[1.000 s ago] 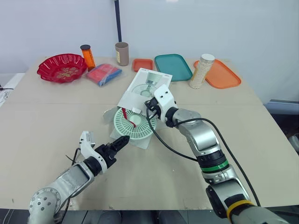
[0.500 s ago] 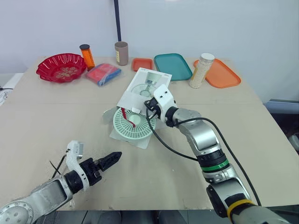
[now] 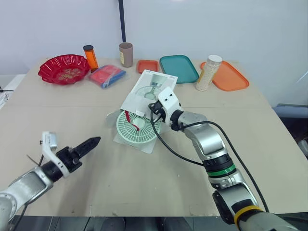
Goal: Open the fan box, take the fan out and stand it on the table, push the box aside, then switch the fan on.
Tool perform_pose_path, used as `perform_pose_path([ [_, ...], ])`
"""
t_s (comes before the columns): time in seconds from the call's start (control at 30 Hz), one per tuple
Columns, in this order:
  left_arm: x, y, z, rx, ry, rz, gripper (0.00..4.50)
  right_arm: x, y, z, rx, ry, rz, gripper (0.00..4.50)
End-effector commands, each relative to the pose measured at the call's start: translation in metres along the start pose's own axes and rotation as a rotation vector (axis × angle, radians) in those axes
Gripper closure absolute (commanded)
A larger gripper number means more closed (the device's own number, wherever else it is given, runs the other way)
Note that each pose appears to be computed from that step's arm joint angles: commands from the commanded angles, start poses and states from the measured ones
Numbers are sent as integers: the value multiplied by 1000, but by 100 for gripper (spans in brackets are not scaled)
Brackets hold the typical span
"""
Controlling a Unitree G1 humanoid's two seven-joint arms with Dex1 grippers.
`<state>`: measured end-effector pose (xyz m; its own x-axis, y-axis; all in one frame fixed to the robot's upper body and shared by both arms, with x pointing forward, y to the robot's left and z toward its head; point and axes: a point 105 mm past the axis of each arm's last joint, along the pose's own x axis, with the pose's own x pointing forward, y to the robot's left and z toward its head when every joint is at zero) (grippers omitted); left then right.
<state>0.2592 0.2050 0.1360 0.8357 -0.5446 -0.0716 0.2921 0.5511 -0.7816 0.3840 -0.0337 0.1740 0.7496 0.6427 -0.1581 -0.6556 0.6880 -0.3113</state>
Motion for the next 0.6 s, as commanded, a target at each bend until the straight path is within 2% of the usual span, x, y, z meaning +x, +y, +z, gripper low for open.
perform_pose_path([
  [0.03, 17, -8, -9, 8, 47, -37, 7, 1, 5, -20, 11, 76, 15, 450],
  [0.17, 30, -10, -11, -1, 66, -51, 7, 0, 4, -21, 8, 79, 15, 450],
  [0.33, 58, -16, -8, -81, 22, -69, 7, 0, 4, -22, 10, 80, 12, 450],
  [0.6, 77, -25, -22, -159, 22, -91, 7, -1, 3, -23, 7, 86, 7, 450],
])
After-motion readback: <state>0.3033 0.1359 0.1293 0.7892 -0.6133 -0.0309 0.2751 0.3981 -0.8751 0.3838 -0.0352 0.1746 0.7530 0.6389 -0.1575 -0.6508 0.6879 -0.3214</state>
